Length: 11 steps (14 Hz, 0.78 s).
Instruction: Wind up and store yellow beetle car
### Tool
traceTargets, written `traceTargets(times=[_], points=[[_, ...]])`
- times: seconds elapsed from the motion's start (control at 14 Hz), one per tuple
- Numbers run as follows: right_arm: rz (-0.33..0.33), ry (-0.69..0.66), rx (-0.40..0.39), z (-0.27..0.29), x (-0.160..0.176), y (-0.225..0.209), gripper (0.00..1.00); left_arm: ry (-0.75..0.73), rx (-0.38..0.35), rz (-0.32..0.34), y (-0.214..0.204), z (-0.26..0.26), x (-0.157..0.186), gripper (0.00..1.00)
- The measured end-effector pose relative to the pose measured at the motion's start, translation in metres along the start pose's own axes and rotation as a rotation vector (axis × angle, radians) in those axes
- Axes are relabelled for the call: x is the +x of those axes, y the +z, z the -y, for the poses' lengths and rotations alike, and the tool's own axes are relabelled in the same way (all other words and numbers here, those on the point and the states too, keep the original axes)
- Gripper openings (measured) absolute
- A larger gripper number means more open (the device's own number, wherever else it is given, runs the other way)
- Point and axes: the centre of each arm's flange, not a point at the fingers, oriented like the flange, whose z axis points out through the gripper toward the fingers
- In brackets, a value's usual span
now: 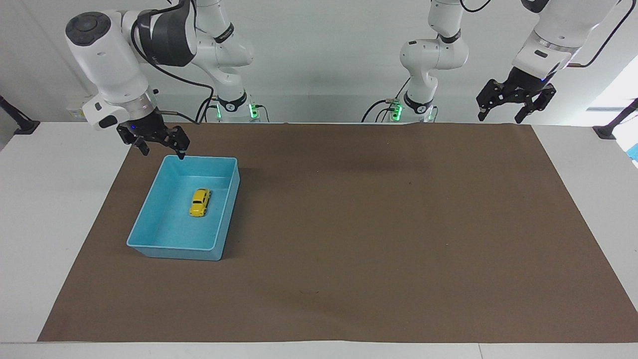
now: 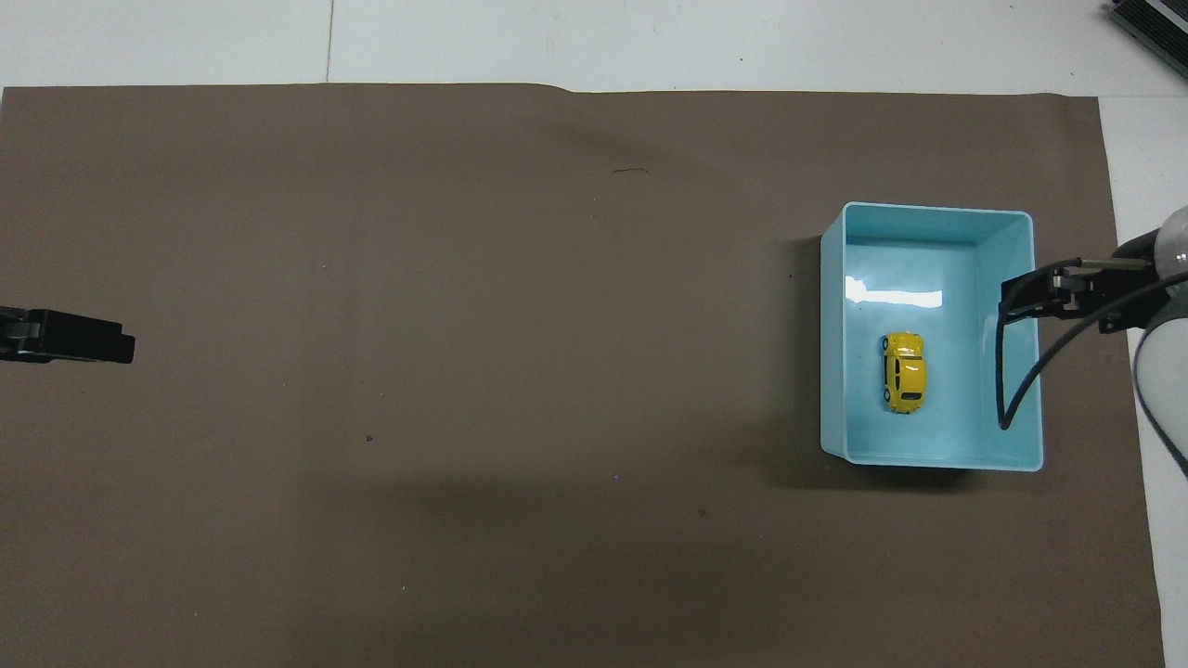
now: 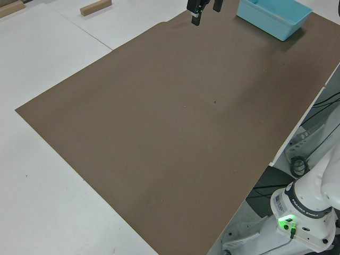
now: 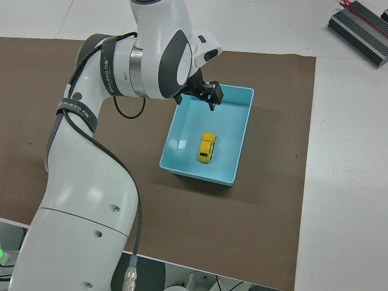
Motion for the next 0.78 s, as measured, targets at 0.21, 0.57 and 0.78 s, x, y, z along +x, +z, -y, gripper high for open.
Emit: traceTargets(times=[0.21, 0.57, 0.78], points=[[0.023, 0.006, 0.001, -0.003, -0.006, -0.024, 1.0, 0.0, 0.0, 0.0, 0.0, 0.0, 0.0, 1.0], [0.043, 0.009, 0.002, -0.005, -0.005, -0.031, 1.0, 0.0, 0.0, 0.0, 0.0, 0.0, 0.0, 1.0], [0.047, 0.009, 0.002, -0.004, -0.004, -0.029, 1.0, 0.0, 0.0, 0.0, 0.0, 0.0, 0.0, 1.0]])
